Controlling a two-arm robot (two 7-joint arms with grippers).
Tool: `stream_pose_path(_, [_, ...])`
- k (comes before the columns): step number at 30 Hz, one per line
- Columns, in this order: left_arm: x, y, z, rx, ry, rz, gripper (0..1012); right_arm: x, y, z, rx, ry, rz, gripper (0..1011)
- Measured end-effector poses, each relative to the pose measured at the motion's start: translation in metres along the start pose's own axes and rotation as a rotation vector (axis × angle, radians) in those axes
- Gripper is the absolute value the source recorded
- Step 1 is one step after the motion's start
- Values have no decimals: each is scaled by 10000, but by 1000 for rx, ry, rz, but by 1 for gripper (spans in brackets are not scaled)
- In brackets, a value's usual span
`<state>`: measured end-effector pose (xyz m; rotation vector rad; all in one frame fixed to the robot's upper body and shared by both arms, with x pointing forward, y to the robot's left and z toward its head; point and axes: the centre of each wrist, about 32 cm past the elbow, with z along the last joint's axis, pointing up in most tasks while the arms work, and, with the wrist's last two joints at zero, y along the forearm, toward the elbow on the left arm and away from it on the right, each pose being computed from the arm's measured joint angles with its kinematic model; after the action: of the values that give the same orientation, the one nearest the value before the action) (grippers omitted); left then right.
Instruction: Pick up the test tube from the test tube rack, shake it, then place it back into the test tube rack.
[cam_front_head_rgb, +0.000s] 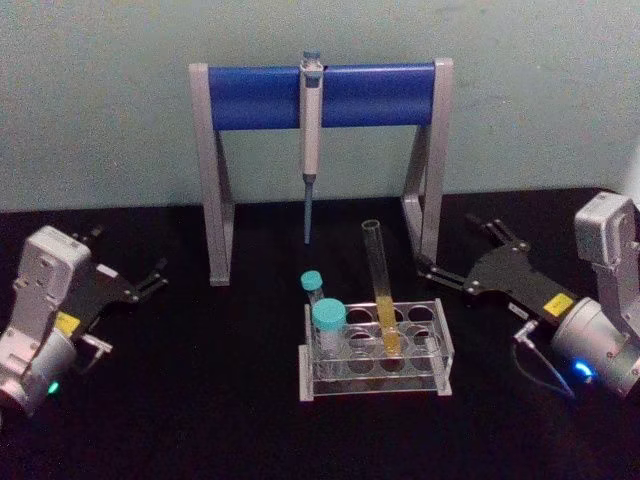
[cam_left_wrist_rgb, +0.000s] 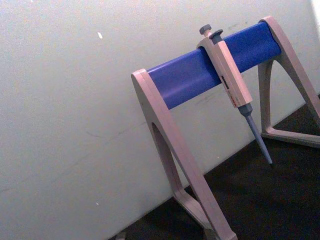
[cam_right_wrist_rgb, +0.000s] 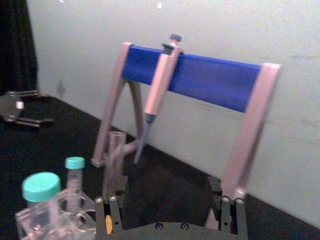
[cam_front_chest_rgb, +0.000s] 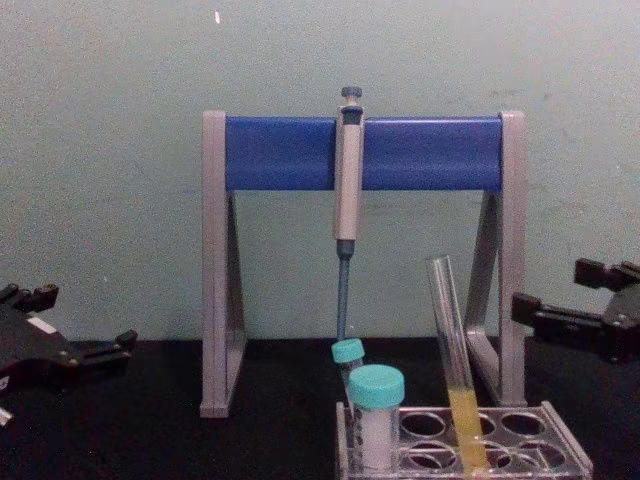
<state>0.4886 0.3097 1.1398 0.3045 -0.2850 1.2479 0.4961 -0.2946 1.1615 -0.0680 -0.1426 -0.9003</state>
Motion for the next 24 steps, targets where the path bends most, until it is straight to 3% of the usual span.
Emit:
stream_pose_path(8, [0, 0, 0, 0, 0, 0, 1001, -24, 139, 70, -15, 43, 101, 1000])
stream_pose_path(24, [0, 0, 0, 0, 0, 0, 1001, -24, 386, 155, -80, 63, 197, 1000])
